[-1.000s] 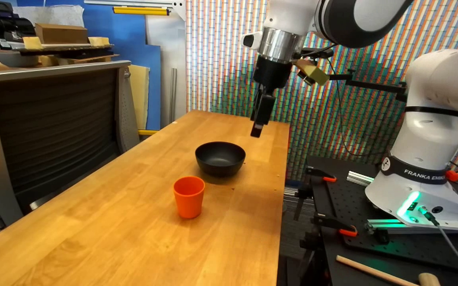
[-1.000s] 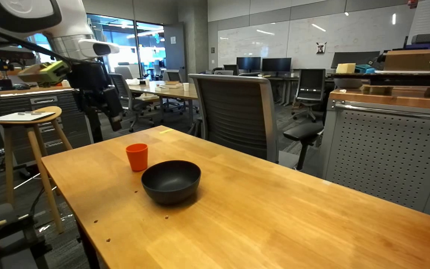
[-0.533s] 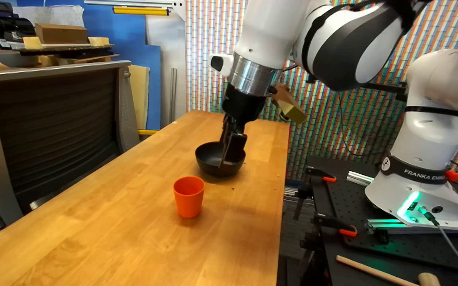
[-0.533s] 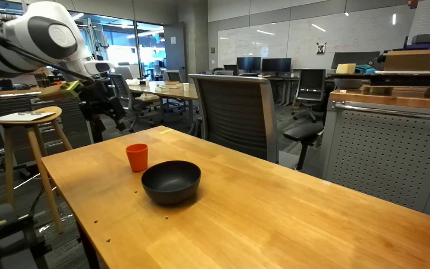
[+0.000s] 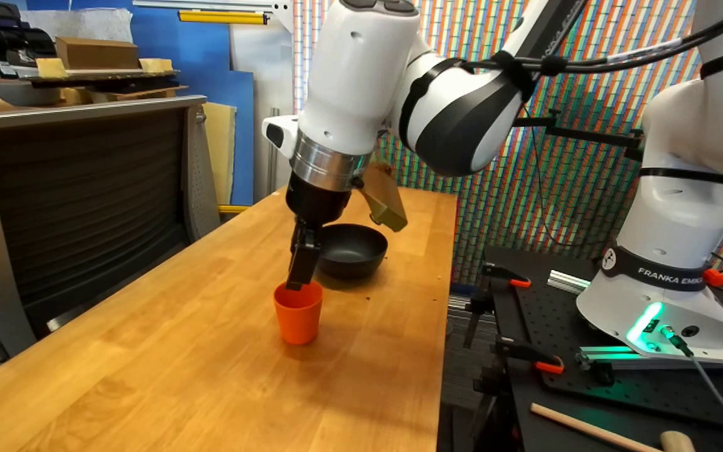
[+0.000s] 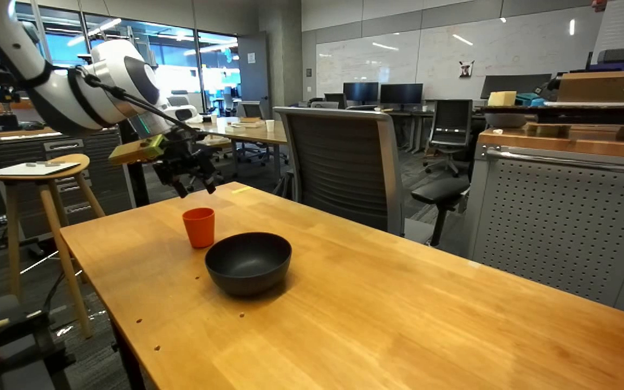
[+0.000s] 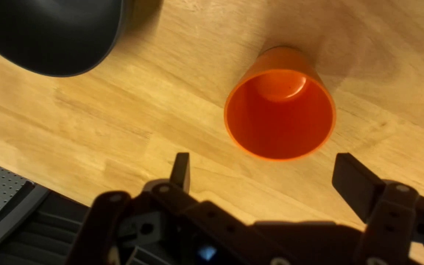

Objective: Put the cup in the bowl

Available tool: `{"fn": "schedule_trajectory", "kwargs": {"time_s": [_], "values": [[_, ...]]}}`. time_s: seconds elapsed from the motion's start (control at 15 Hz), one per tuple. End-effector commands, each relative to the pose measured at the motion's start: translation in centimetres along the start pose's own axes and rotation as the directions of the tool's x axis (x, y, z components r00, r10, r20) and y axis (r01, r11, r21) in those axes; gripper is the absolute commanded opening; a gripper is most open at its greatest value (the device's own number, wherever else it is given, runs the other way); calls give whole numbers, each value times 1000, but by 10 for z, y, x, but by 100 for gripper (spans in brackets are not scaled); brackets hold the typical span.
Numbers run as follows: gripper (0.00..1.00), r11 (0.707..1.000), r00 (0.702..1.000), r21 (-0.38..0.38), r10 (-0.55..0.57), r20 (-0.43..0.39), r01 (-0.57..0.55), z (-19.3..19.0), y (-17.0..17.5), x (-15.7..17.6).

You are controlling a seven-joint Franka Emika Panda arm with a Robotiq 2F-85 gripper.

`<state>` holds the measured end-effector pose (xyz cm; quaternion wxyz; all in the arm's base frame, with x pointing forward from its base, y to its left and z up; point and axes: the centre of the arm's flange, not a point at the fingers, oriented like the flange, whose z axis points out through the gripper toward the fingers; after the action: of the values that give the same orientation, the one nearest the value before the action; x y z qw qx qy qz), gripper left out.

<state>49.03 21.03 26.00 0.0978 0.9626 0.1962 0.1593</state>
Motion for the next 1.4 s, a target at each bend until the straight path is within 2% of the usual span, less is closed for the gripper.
{"fn": "schedule_trajectory", "kwargs": {"time_s": [0.0, 0.2, 0.27, 0.4, 0.73, 1.0, 1.13, 1.33], "values": [[100, 999, 1000, -34, -7, -3, 7, 50, -9, 15], [99, 998, 1000, -58, -11, 2, 11, 77, -4, 9], [74, 997, 1000, -73, -22, 5, 23, 84, 0, 7], [70, 997, 1000, -77, -27, 11, 27, 88, 7, 7], [28, 998, 998, -65, -18, 52, 21, 84, 22, -3], [1, 1000, 989, -16, 3, 147, -1, 72, 32, -36], [0, 999, 978, 3, 45, 206, -47, 62, 49, -53], [2, 989, 974, 0, 147, 175, -150, 14, 88, -63]]}}
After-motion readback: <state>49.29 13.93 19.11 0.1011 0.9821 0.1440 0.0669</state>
